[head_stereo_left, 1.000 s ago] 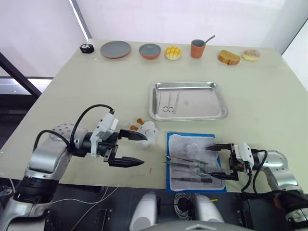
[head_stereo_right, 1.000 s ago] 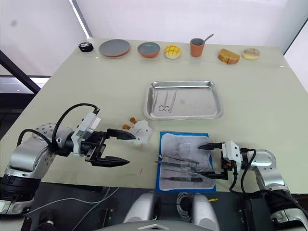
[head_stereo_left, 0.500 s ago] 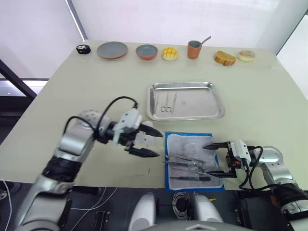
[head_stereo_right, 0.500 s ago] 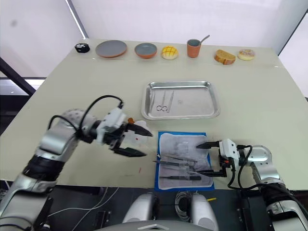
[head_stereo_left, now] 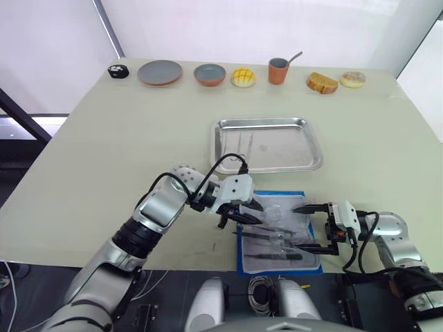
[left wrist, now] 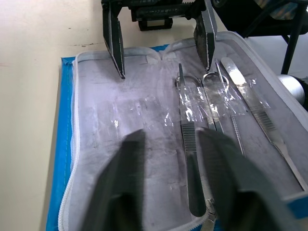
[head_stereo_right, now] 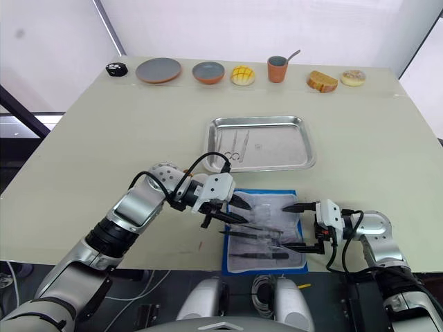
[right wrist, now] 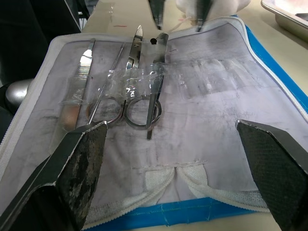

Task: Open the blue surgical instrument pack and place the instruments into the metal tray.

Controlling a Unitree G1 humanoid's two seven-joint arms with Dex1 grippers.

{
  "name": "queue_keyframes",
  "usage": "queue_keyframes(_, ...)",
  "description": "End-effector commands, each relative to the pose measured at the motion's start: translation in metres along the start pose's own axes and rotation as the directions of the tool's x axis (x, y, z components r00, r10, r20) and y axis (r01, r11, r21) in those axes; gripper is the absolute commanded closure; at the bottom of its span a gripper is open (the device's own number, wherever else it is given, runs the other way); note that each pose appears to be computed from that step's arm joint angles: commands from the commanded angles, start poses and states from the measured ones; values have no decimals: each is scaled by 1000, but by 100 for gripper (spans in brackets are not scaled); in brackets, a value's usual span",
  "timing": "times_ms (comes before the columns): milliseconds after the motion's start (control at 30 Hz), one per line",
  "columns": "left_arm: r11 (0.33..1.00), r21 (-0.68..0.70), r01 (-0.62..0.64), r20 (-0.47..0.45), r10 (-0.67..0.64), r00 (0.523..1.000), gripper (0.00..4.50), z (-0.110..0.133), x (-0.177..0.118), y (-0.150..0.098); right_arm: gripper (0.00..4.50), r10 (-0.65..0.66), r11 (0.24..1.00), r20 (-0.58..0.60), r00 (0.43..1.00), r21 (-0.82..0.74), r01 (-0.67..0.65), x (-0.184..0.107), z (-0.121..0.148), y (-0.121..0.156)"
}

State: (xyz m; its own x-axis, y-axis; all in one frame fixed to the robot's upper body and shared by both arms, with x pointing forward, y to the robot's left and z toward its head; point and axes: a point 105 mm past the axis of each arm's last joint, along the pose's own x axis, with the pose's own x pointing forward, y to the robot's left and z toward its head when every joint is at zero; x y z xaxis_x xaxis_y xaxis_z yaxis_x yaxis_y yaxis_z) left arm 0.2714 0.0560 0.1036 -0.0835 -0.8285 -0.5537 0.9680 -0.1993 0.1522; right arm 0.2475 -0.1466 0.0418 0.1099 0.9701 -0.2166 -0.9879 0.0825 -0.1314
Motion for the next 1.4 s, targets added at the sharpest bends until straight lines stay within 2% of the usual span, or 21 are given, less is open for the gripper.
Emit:
queue_keyframes(33,999,40,14,2,-15,1000,310,4,3,-2,0,7,989,-104,995,148,9,-6,-35,18)
queue_keyframes(667,997,52,53,-70,-49,996,310,-14,16,-5,0,-2,988,-109,994,154,19,-7,-35,20)
queue_keyframes(967,999,33,37,-33,-36,999,310,-10,30,-6,0,-3,987,-113,994,158,21,-8,-34,21)
queue_keyframes(1200,999,-4,36,-43,-36,998,310,-34,31,-16,0,5,986,-118,993,165,15,-8,-34,25)
queue_keyframes(1300,999,-6,34,-36,-35,999,388,-34,32,-17,0,7,986,-120,993,168,14,-9,-34,27)
queue_keyframes(1333,999,-3,35,-36,-35,999,428,-33,33,-17,0,7,986,-120,993,169,13,-9,-34,27)
queue_keyframes(1400,999,4,35,-34,-34,999,441,-32,34,-18,0,11,985,-124,992,171,11,-9,-35,28)
